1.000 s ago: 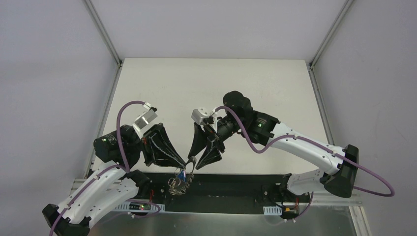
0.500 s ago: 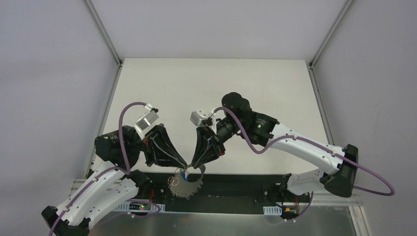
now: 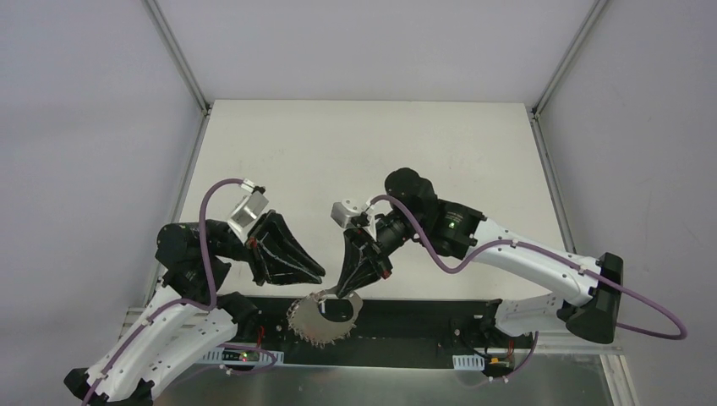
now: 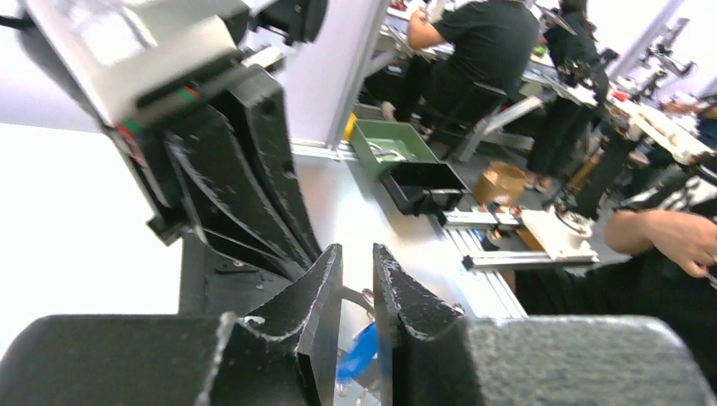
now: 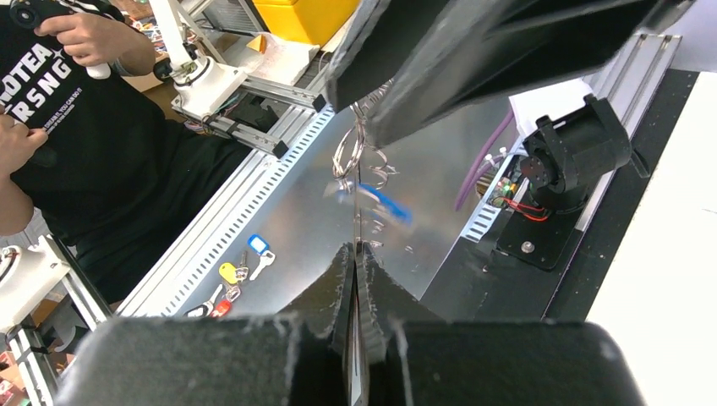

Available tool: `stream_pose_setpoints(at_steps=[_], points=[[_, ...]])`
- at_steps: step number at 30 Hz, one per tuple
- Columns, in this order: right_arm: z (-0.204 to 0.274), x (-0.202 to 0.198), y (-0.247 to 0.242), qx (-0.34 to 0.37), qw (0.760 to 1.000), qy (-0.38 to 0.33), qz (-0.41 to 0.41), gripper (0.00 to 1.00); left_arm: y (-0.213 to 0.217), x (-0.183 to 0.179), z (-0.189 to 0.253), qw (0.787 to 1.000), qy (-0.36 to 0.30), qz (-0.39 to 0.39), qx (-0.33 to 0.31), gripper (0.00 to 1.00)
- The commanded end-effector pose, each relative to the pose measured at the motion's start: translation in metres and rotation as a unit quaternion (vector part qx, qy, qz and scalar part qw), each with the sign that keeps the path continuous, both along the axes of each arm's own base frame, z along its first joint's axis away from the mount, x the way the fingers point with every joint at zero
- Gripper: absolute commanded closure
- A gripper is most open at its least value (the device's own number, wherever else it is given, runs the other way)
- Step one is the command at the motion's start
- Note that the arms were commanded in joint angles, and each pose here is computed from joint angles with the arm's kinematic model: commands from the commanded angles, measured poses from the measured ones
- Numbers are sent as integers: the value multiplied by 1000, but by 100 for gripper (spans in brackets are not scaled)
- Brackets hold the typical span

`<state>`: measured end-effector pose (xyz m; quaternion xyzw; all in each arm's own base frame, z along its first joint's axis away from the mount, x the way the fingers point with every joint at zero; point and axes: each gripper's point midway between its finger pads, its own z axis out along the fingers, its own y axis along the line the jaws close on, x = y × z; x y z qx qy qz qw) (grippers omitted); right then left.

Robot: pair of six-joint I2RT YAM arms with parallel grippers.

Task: Put the keys on the keyring

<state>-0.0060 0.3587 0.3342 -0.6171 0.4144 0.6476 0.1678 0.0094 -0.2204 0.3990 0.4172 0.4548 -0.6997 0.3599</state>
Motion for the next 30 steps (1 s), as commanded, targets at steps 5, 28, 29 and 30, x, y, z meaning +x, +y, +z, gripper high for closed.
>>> stream_pose_setpoints(at_steps=[5,28,29,30], points=[[3,4,-9,4,998,-26,-55,100,-5,37,9,991,-41,126,-2,71],[-82,251,-60,-120,763,76,-631,100,21,156,-94,884,49,437,158,50],[-87,263,-65,-127,744,90,-650,100,23,160,-101,878,54,444,169,50],[-91,272,-68,-133,730,105,-662,100,24,163,-107,872,59,451,179,50]])
